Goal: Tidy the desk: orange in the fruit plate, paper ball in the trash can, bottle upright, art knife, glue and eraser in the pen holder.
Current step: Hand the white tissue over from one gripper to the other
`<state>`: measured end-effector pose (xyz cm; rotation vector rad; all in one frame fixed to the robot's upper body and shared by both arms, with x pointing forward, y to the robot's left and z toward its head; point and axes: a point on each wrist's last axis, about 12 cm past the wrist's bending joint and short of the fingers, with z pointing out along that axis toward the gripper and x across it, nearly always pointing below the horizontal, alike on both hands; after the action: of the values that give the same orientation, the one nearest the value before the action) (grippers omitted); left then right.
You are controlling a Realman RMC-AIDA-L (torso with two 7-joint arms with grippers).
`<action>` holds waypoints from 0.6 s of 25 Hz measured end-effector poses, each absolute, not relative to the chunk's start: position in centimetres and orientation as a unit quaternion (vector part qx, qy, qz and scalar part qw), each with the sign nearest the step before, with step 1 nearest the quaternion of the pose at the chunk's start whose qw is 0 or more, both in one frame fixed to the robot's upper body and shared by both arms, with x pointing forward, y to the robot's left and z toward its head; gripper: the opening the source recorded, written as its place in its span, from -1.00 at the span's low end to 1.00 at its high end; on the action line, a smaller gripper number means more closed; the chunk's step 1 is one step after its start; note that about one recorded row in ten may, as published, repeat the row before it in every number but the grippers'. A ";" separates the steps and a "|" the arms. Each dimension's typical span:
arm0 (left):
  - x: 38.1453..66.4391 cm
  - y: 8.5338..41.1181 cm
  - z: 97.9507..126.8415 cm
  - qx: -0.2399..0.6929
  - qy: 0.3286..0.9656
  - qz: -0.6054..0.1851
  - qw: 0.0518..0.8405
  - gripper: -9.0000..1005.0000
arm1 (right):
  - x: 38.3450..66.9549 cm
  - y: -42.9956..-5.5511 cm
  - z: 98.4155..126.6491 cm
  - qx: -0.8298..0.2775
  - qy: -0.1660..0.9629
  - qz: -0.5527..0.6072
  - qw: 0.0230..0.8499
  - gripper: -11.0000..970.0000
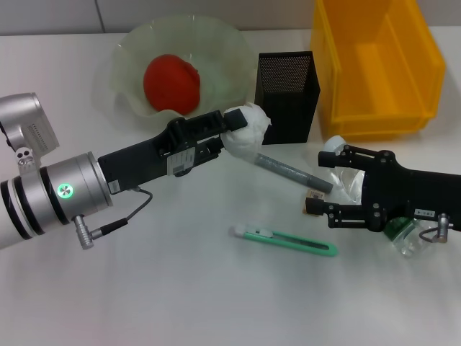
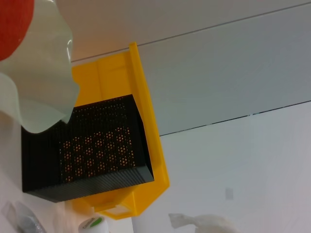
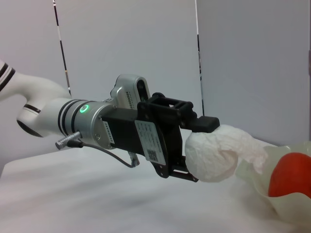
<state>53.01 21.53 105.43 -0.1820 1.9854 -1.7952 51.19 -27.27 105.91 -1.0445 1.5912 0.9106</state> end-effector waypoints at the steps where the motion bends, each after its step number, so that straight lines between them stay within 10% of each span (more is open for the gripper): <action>1: 53.0 21.6 105.3 -0.073 0.721 -0.652 0.224 0.01 | 51.2 -27.3 105.9 -0.430 0.656 0.376 0.494 0.49; 15: 53.0 21.5 105.5 -0.075 0.718 -0.657 0.216 0.01 | 51.7 -26.0 106.5 -0.396 0.634 0.406 0.525 0.49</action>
<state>52.97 21.45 105.47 -0.2077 1.9908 -1.8225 51.74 -25.97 106.52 -0.9479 1.5172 0.9717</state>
